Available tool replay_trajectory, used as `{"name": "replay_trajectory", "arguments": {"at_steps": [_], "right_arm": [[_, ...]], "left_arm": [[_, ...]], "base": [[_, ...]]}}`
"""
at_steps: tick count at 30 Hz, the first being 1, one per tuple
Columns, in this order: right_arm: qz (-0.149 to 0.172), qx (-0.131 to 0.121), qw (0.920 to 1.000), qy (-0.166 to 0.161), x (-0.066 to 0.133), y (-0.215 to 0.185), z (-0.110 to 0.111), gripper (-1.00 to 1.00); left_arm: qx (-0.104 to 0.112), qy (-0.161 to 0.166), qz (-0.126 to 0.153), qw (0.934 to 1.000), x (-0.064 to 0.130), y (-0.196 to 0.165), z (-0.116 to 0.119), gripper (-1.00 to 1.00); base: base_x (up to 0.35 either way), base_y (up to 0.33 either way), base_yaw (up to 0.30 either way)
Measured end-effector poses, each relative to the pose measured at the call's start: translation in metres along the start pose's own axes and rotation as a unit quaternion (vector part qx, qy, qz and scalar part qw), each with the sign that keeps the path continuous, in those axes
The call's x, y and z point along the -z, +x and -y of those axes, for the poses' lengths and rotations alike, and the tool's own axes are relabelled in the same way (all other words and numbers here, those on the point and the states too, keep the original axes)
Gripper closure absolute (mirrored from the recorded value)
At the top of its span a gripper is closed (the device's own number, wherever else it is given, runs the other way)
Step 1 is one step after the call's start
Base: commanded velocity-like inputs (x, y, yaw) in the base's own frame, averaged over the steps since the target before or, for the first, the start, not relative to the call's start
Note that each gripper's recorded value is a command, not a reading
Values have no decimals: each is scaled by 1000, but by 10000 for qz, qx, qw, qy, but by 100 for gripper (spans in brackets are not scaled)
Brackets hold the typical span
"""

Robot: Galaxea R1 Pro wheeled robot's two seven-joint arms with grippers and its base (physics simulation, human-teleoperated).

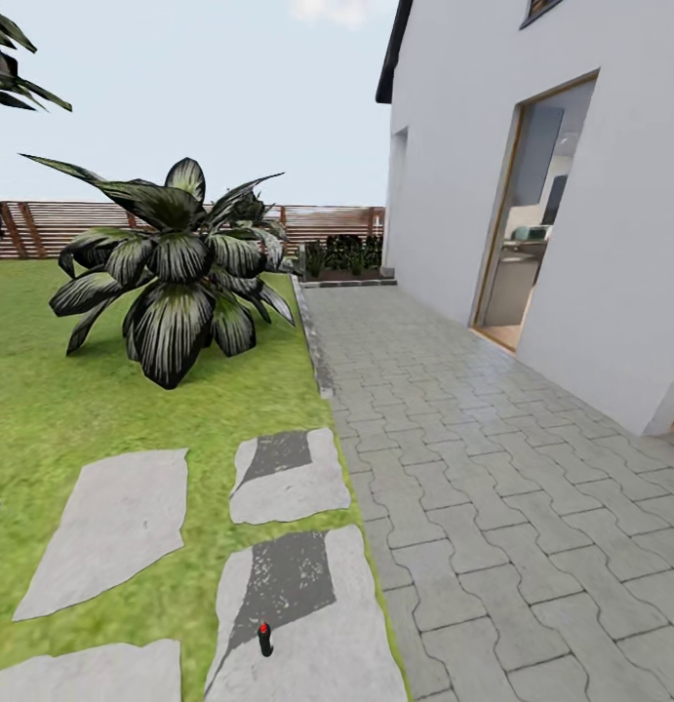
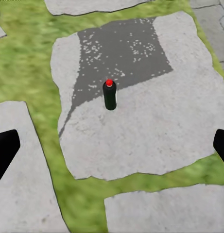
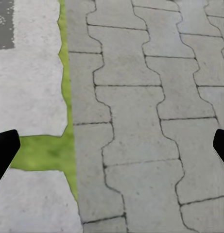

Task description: In the garden, pick up the pesticide atomizer on the floor and spray pesticide onto both trees until each tree trunk is fully covered.

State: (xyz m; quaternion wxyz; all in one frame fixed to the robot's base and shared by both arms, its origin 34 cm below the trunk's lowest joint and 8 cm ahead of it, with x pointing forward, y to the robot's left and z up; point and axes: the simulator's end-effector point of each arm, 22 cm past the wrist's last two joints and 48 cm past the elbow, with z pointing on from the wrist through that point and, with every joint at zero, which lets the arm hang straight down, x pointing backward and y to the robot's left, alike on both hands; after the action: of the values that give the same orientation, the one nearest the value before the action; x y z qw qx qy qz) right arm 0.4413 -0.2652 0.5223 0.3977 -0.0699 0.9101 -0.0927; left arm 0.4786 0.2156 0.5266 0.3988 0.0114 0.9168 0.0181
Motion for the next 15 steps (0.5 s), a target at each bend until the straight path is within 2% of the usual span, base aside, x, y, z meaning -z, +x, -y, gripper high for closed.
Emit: {"name": "replay_trajectory", "arguments": {"at_steps": [7, 11, 15], "right_arm": [[1, 1, 10000, 0, 0, 0, 0, -100], [0, -1, 10000, -1, 0, 0, 0, -100], [-3, -1, 10000, 0, 0, 0, 0, -100]], "left_arm": [[0, 2, -1, 10000, 0, 0, 0, -100], [2, 2, -1, 10000, 0, 0, 0, -100], [2, -1, -2, 10000, 0, 0, 0, -100]], "base": [[241, -186, 63], [227, -188, 240], [94, -77, 281]]}}
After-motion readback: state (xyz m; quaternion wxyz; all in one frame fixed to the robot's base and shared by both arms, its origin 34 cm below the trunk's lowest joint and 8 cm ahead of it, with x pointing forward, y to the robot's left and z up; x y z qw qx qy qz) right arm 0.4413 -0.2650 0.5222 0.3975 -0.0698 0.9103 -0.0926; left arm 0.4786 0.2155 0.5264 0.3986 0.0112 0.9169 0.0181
